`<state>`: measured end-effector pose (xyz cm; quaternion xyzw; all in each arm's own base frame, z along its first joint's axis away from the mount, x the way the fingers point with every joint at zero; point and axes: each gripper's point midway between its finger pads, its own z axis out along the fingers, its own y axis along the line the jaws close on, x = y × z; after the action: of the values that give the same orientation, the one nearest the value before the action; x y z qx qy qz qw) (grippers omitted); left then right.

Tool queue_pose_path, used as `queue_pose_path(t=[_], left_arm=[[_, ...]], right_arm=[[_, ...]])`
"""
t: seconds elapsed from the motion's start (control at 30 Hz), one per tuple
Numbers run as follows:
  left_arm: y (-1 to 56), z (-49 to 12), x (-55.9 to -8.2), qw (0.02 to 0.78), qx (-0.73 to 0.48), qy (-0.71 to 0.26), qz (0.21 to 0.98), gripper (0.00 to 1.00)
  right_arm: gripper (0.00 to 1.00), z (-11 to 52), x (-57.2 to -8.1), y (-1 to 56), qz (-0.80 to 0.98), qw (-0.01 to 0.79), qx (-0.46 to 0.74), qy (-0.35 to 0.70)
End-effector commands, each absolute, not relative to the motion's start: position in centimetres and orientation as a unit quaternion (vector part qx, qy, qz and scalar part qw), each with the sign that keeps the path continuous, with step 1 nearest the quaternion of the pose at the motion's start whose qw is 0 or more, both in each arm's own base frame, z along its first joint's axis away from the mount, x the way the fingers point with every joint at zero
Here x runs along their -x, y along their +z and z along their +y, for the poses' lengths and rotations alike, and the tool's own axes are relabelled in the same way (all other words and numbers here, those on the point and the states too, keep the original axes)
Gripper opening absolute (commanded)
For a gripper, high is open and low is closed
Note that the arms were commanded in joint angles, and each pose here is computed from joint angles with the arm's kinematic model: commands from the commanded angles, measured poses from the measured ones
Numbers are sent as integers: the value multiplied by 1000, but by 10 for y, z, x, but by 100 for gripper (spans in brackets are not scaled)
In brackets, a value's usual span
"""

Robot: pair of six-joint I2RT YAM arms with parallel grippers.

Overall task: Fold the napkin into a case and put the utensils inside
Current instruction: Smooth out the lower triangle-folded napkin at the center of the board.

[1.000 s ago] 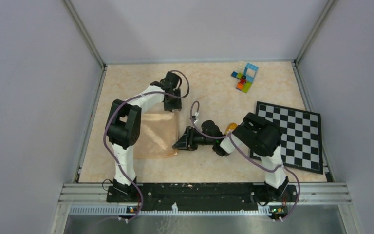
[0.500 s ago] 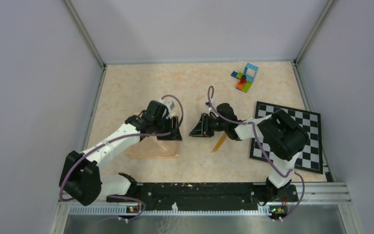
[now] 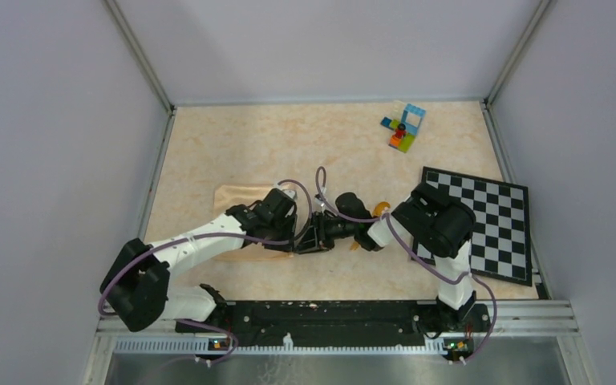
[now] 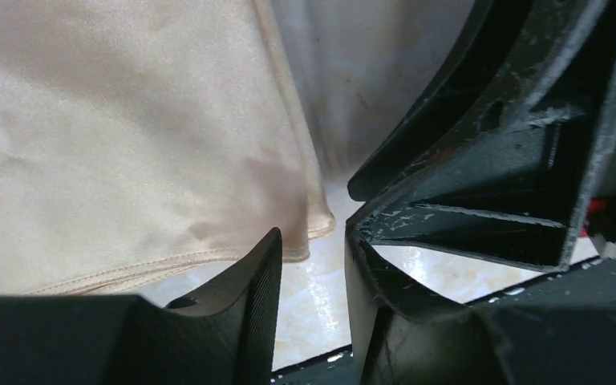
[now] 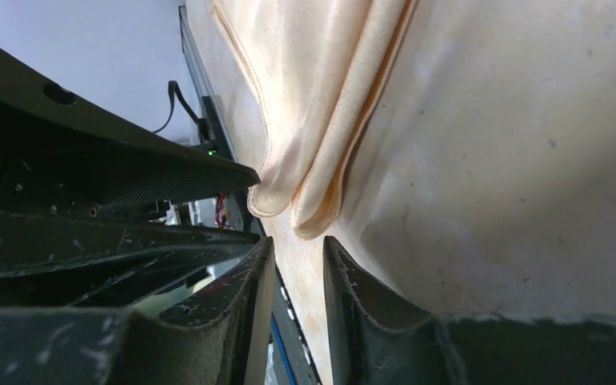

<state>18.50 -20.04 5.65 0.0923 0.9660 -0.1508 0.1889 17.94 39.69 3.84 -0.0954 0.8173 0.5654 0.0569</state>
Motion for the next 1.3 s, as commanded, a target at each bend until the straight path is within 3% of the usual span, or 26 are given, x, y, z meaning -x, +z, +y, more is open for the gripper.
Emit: queue_pose_path(t=[0.0, 0.53, 0.8, 0.9, 1.0, 1.17, 1.27], left_arm=[[57, -203, -199, 207, -98, -127, 965, 39], [44, -209, -194, 186, -109, -120, 969, 8], [58, -227, -194, 194, -107, -167, 961, 1], [54, -224, -192, 185, -107, -155, 965, 4], [57, -220, -190, 183, -104, -151, 966, 18], [101, -211, -193, 229, -93, -156, 956, 38], [129, -196, -197, 269, -81, -142, 949, 43]], right_arm=[[28, 405, -177, 46, 801, 67, 101, 587], [15, 412, -174, 26, 809, 55, 108, 576], [8, 415, -173, 27, 807, 55, 110, 577], [9, 412, -173, 27, 812, 60, 103, 571], [13, 404, -174, 25, 820, 64, 86, 562], [33, 397, -170, 34, 816, 67, 80, 569], [41, 401, -170, 37, 820, 72, 93, 560]])
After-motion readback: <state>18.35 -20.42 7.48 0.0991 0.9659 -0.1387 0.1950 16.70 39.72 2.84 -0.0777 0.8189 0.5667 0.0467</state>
